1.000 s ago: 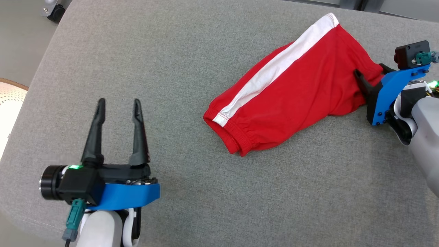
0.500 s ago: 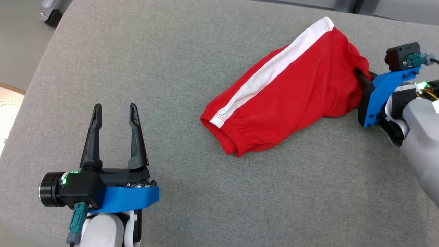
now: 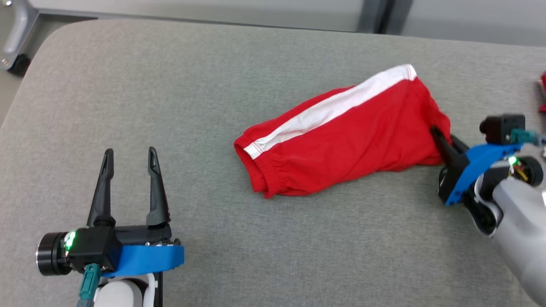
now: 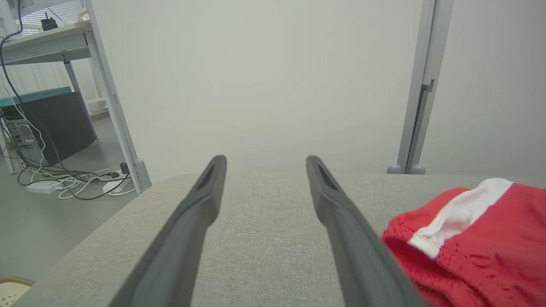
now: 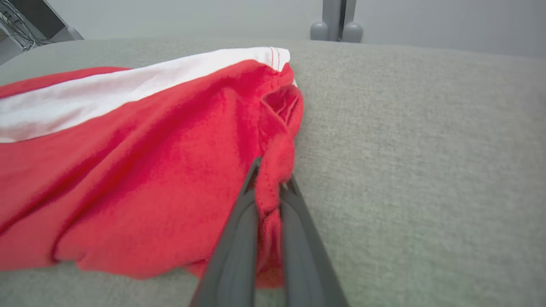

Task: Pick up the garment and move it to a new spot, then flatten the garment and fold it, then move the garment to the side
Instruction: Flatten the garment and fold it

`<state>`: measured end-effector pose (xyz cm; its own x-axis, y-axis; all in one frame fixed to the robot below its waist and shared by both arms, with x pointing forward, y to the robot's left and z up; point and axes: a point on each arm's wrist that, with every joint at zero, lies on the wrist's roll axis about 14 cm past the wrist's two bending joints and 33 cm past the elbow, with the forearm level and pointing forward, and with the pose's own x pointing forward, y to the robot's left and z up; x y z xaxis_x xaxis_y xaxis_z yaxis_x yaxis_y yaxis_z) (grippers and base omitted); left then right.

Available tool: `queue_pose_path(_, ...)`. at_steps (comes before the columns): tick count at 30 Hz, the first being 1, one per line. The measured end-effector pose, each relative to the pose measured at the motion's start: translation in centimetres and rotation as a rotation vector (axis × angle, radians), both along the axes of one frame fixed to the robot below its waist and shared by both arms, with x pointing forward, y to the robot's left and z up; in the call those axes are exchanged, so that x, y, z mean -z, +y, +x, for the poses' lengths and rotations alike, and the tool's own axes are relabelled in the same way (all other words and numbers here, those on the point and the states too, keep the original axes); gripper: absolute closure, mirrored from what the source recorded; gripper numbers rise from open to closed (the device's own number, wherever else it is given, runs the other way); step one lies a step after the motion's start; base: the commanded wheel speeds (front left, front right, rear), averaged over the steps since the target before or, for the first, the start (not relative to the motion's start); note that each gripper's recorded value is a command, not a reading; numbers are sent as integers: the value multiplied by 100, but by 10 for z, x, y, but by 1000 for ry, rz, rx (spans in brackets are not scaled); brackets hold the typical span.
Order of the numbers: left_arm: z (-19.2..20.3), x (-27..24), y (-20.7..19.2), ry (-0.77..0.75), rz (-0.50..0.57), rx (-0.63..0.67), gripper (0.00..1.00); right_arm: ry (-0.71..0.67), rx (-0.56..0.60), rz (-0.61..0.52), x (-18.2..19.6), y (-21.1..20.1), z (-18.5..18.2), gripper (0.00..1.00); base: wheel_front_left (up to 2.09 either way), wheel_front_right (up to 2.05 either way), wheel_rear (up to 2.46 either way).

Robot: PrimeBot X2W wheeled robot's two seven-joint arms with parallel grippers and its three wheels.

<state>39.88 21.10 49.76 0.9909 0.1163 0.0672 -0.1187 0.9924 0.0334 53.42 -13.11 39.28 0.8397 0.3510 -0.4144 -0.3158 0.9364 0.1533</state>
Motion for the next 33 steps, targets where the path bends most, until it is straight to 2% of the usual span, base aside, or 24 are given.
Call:
queue_pose_path(7,-4,-1,-7,-3,1,26,0,0,85,91,1,-23,-41,100,0,0,0)
queue_pose_path(13,-5,-4,-14,-12,-1,51,0,-2,207,150,-1,-58,-67,100,0,0,0)
queue_pose_path(23,-6,-6,-21,-19,-4,80,0,-15,374,137,1,-117,-94,100,0,0,0)
queue_pose_path(29,-9,-6,-23,-15,-6,87,0,-16,404,151,4,-120,-105,100,0,0,0)
queue_pose_path(33,-8,-6,-23,-18,-6,90,0,-65,396,166,-8,-115,-99,100,0,0,0)
